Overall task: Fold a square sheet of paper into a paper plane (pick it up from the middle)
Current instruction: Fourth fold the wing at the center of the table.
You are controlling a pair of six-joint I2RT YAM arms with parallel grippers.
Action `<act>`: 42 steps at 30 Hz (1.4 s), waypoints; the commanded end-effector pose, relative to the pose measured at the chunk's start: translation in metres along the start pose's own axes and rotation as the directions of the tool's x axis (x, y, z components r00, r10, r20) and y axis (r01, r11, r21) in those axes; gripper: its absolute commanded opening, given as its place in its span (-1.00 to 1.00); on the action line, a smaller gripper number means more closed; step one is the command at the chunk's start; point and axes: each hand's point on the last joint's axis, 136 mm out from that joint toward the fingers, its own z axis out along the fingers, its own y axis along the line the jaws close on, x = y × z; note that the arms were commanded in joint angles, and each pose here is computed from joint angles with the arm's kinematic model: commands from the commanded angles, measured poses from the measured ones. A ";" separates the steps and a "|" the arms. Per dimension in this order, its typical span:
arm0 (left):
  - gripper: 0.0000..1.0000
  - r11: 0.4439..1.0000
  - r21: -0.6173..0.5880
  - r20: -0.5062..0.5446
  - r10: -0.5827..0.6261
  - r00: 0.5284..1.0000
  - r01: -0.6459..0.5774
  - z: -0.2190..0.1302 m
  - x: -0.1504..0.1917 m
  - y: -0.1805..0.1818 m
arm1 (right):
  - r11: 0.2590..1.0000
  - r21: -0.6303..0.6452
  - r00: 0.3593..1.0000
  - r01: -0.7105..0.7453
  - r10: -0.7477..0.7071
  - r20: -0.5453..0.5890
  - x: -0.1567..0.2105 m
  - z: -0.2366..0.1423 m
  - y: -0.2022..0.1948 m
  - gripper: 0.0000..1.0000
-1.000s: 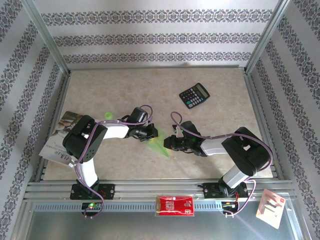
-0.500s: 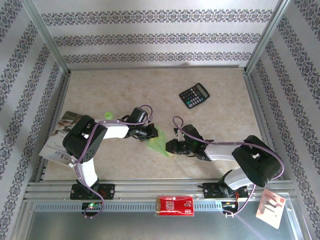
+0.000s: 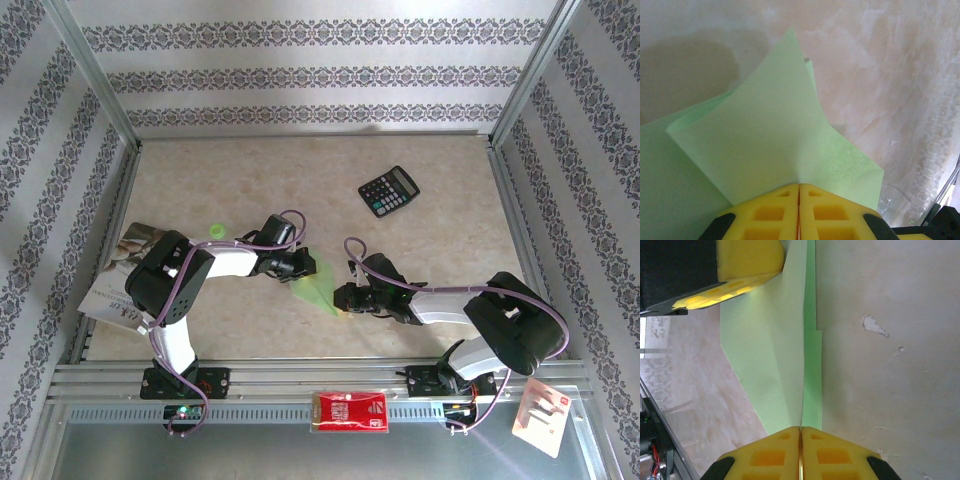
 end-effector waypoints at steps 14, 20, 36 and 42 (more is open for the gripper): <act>-0.58 1.000 0.032 0.008 -0.002 1.000 0.001 -0.023 -0.001 -0.015 | 0.998 0.003 0.998 0.060 -0.060 0.002 0.005 -0.002 0.003 -1.00; -0.53 0.998 0.064 0.020 -0.004 1.000 0.003 -0.032 0.002 -0.022 | 0.998 0.014 0.998 0.065 -0.065 0.009 0.006 -0.001 0.003 -1.00; -0.46 0.988 0.157 0.076 -0.004 0.997 -0.008 -0.041 -0.010 -0.027 | 0.997 0.024 0.997 0.072 -0.072 -0.001 0.009 0.004 0.003 -1.00; -0.34 0.974 0.223 0.094 0.024 0.995 -0.045 -0.044 -0.016 -0.043 | 0.997 0.025 0.998 0.070 -0.070 -0.010 0.011 0.007 0.002 -1.00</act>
